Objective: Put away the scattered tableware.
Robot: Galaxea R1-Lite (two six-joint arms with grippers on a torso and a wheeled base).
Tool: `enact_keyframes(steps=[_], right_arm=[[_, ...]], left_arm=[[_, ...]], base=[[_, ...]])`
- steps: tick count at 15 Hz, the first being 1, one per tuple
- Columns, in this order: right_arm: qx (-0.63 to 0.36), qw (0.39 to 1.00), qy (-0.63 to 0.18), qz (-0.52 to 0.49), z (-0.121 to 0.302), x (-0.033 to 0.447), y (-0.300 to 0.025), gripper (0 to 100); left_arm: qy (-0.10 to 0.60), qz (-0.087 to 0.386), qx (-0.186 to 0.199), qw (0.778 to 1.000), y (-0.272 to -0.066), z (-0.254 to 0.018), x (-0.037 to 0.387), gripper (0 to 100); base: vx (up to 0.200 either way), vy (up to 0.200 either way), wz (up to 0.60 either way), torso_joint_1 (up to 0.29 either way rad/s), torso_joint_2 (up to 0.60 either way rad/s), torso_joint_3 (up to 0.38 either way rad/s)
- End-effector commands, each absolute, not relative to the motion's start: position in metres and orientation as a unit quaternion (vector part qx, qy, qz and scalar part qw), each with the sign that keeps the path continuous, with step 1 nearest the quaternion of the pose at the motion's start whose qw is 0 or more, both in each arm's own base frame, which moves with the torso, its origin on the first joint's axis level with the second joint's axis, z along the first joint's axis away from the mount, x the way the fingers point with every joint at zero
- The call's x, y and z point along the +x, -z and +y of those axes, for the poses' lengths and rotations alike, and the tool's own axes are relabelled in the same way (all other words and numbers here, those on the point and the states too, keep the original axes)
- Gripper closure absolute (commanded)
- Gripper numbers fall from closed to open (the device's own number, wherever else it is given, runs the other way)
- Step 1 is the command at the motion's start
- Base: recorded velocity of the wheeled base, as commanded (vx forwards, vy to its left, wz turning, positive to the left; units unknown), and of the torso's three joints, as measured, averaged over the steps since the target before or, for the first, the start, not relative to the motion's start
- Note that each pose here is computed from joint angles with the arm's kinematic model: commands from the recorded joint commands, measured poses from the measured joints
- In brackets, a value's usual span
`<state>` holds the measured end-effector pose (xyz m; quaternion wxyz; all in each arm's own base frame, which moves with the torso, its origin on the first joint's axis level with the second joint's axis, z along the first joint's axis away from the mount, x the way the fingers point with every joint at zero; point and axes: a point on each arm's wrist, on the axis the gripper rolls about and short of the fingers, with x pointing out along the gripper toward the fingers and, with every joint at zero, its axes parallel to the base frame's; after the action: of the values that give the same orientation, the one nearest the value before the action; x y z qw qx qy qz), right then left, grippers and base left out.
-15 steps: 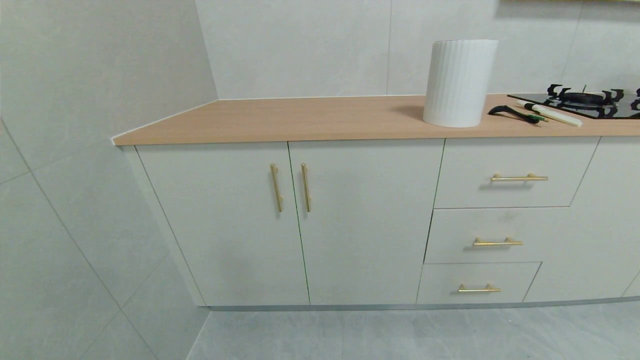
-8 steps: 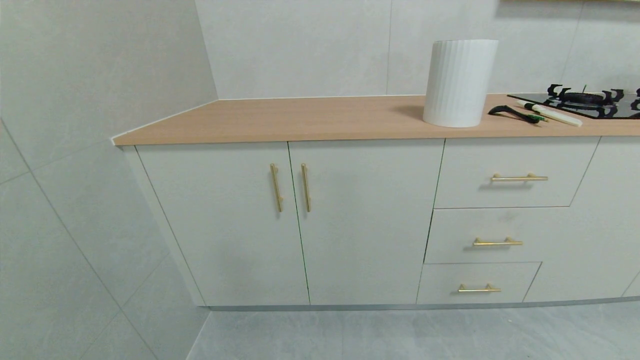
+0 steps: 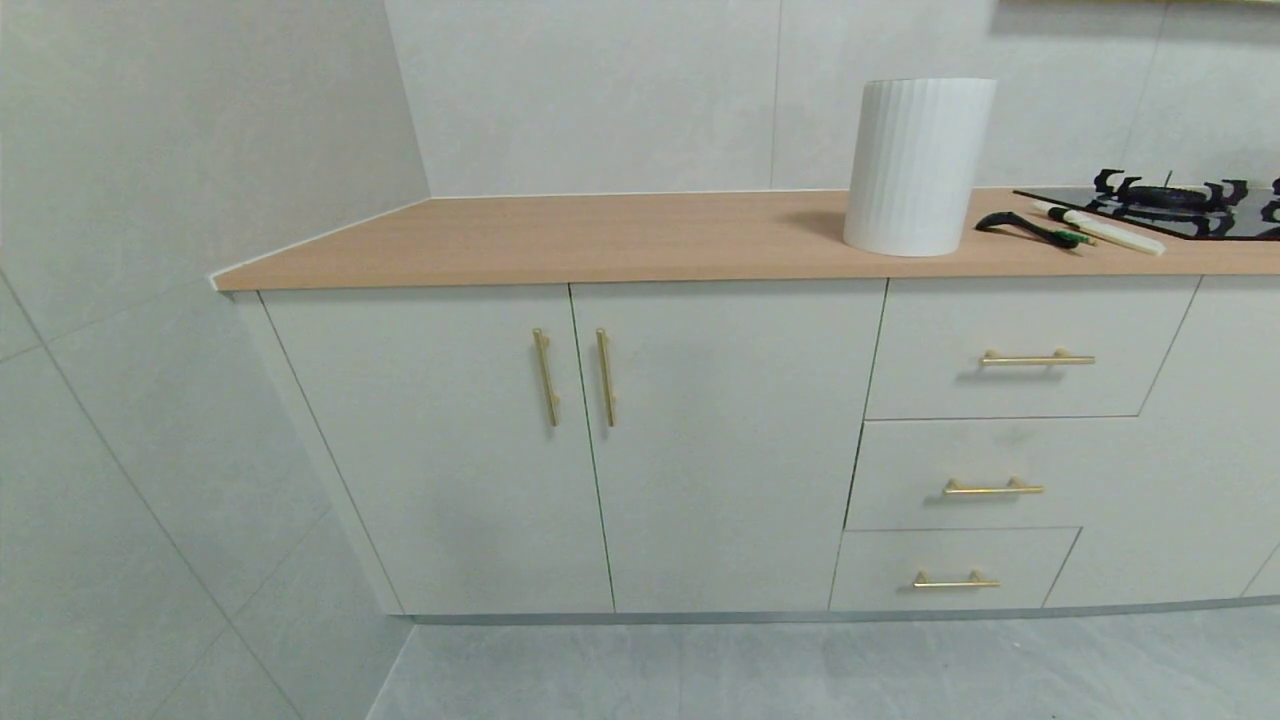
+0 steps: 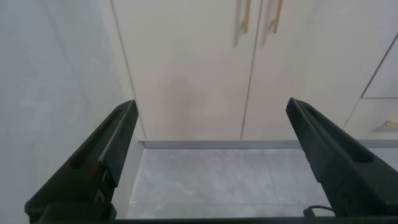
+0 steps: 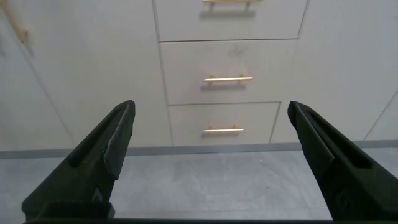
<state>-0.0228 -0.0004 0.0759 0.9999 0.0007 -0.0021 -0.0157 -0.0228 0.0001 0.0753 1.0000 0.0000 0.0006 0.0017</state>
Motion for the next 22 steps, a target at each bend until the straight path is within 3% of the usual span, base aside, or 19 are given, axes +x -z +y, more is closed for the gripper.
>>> enact_keyframes(steps=[1, 13, 20, 22], right_arm=[[0.001, 1.000, 0.015, -0.001, -0.0005, -0.0226, -0.0760, 0], [0.001, 1.000, 0.015, -0.002, -0.0005, -0.0227, -0.0760, 0], [0.001, 1.000, 0.015, -0.002, -0.0005, -0.0227, -0.0760, 0], [0.001, 1.000, 0.015, -0.001, -0.0005, -0.0226, -0.0760, 0]], left_arm=[[-0.002, 0.001, 0.000, 1.000, -0.0753, 0.0001, -0.0228, 0], [-0.002, 0.001, -0.001, 1.000, -0.0753, 0.0001, -0.0228, 0], [-0.002, 0.001, -0.001, 1.000, -0.0753, 0.0001, -0.0228, 0], [-0.002, 0.001, -0.001, 1.000, -0.0753, 0.0001, -0.0228, 0]], base=[[0.000, -0.200, 0.00, 0.002, 0.00, 0.007], [0.000, -0.200, 0.00, 0.002, 0.00, 0.002], [0.000, 0.000, 0.00, 0.000, 0.00, 0.000], [0.200, 0.000, 0.00, 0.005, 0.00, 0.002]])
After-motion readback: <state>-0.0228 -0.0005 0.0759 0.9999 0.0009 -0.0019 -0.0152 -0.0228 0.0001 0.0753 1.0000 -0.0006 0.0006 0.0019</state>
